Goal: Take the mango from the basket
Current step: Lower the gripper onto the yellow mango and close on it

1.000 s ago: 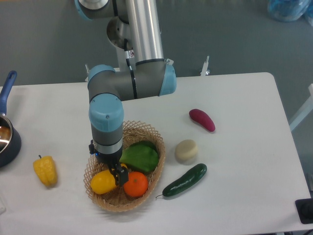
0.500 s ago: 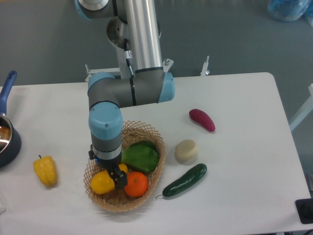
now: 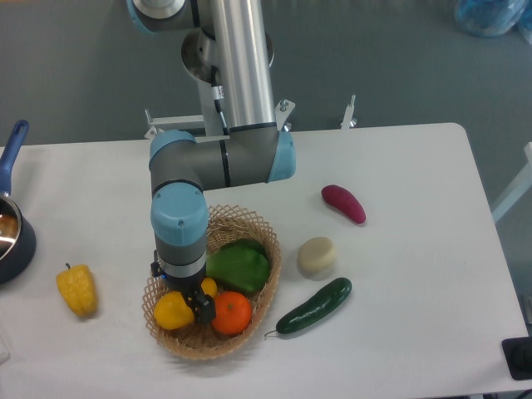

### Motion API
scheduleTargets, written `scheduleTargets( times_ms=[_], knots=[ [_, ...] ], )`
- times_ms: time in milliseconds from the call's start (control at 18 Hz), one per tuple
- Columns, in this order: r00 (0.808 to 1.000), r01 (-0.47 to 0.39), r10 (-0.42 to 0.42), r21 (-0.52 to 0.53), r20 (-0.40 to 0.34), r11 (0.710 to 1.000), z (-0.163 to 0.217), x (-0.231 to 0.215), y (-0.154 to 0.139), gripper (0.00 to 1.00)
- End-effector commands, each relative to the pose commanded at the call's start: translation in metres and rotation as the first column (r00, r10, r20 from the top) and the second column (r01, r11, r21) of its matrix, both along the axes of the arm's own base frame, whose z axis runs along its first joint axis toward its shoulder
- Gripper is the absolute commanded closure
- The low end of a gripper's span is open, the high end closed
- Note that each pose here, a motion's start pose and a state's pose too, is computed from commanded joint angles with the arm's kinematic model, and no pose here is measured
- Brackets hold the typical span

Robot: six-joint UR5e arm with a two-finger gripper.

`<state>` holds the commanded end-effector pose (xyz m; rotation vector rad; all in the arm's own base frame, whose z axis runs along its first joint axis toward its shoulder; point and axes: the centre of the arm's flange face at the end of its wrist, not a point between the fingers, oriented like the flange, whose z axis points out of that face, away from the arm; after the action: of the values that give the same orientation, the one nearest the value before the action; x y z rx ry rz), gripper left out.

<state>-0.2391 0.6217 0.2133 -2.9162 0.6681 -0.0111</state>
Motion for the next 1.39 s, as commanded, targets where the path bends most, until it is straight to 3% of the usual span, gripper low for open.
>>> scheduleTargets(
  times_ms=[444, 667, 1000, 1167, 1389],
  knots=[
    [1.0, -0.001, 0.001, -0.005, -0.006, 1.0, -0.005, -0.004, 0.004, 0.03],
    [1.0, -0.001, 0.001, -0.006, -0.012, 1.0, -0.004, -0.006, 0.006, 0.29],
    [1.0, -0.003, 0.003, 0.003, -0.017, 1.0, 0.003, -0.005, 0.006, 0.48],
    [1.0, -0.003, 0.003, 0.013, -0.021, 1.0, 0.01, -0.005, 0.005, 0.49],
    [0.998, -0.015, 0.02, 0.094, -0.053, 0.995, 0.066, -0.01, -0.003, 0.49]
  ],
)
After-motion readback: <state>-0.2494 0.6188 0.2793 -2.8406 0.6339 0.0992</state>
